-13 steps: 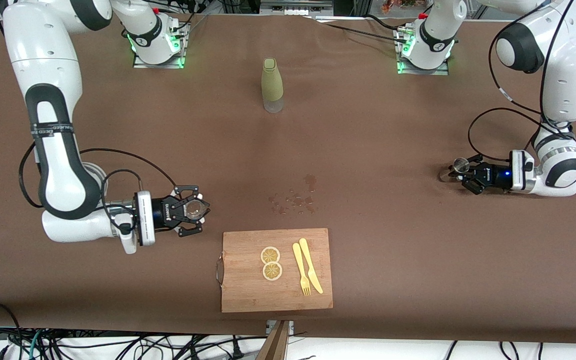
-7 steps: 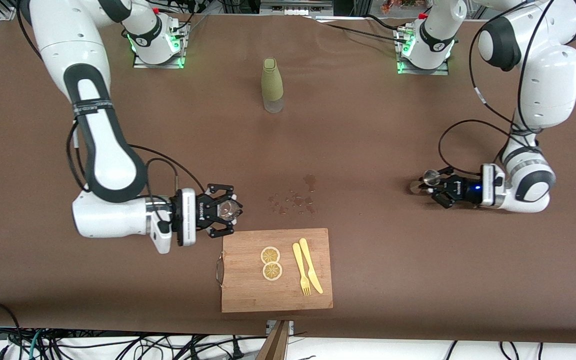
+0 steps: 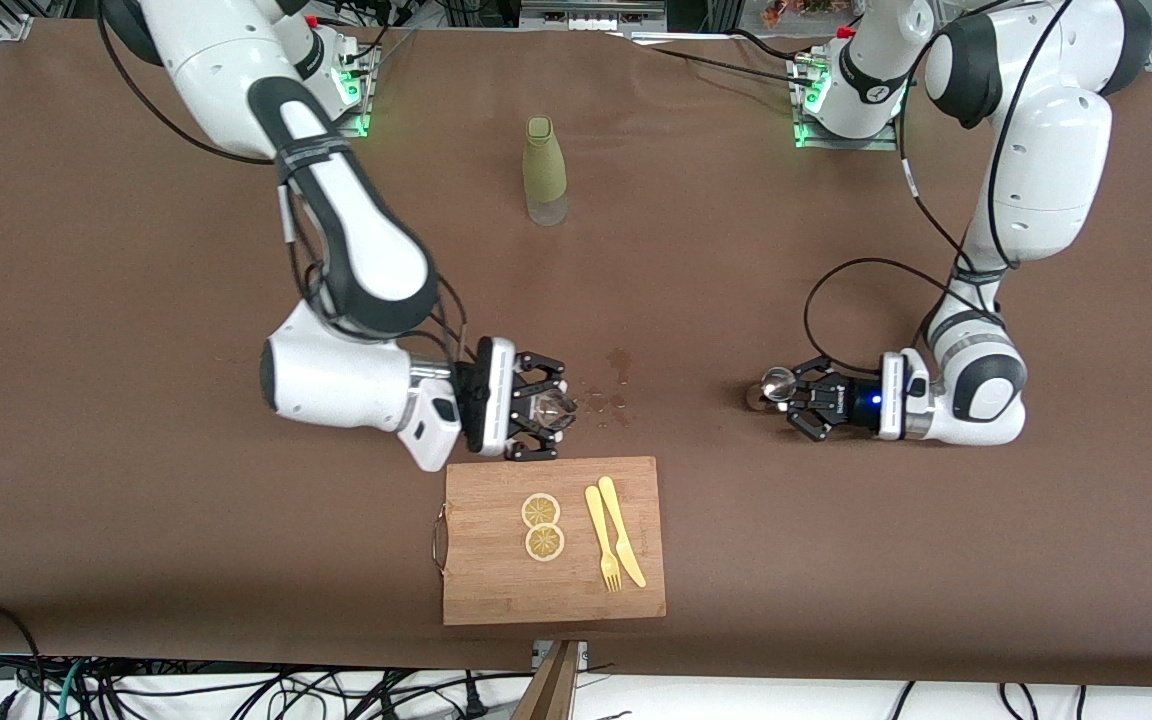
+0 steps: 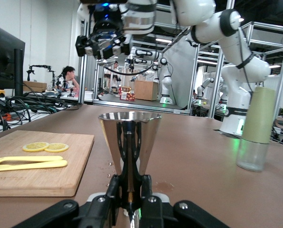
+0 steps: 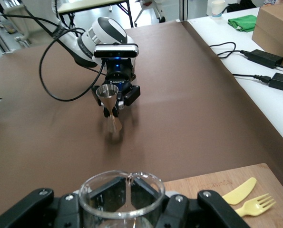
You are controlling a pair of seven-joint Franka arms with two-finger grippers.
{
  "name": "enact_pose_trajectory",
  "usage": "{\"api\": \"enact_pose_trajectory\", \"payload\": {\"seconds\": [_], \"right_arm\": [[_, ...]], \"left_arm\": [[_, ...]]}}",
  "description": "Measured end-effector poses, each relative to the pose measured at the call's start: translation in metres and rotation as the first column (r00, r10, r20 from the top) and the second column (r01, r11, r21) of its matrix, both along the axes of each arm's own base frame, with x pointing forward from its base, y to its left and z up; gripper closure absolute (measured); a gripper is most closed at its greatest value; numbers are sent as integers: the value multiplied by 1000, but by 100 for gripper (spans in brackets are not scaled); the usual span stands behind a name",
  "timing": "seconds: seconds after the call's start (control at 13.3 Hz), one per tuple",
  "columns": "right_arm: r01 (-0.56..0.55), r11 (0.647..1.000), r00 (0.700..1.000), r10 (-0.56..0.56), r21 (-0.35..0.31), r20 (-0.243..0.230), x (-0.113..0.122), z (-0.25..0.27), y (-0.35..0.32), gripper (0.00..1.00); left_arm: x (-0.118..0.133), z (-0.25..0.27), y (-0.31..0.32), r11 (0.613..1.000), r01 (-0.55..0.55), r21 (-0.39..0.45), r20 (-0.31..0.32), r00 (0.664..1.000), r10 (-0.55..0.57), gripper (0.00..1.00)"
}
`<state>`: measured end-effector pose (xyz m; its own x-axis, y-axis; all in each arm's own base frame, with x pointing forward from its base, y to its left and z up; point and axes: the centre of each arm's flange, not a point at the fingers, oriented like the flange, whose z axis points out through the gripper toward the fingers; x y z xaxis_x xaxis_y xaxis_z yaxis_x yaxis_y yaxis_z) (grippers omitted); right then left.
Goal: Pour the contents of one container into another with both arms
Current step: 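Lift the glass cup with the right gripper while the left gripper brings the jigger, then tilt the glass cup with the right gripper, pouring into the jigger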
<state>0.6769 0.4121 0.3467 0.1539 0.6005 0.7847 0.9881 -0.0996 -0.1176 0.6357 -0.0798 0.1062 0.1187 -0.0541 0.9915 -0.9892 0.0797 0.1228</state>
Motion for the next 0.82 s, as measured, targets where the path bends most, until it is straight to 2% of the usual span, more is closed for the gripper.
{"api": "enact_pose_trajectory", "payload": {"seconds": [0.15, 0.38, 0.53, 0.82], "right_arm": [[33, 998, 999, -33, -52, 12, -13, 3, 25, 87], [44, 995, 999, -41, -93, 32, -31, 6, 56, 87], [39, 992, 999, -34, -122, 40, -44, 7, 74, 87], [13, 978, 996, 5, -206, 88, -63, 7, 99, 87]], "left_arm": [[8, 5, -25, 1000, -4, 8, -5, 1000, 4, 79], [13, 10, -67, 1000, -19, 14, -27, 999, 20, 79], [11, 10, -95, 1000, -23, 22, -46, 999, 24, 79], [6, 12, -144, 999, -40, 16, -67, 997, 41, 79]]}}
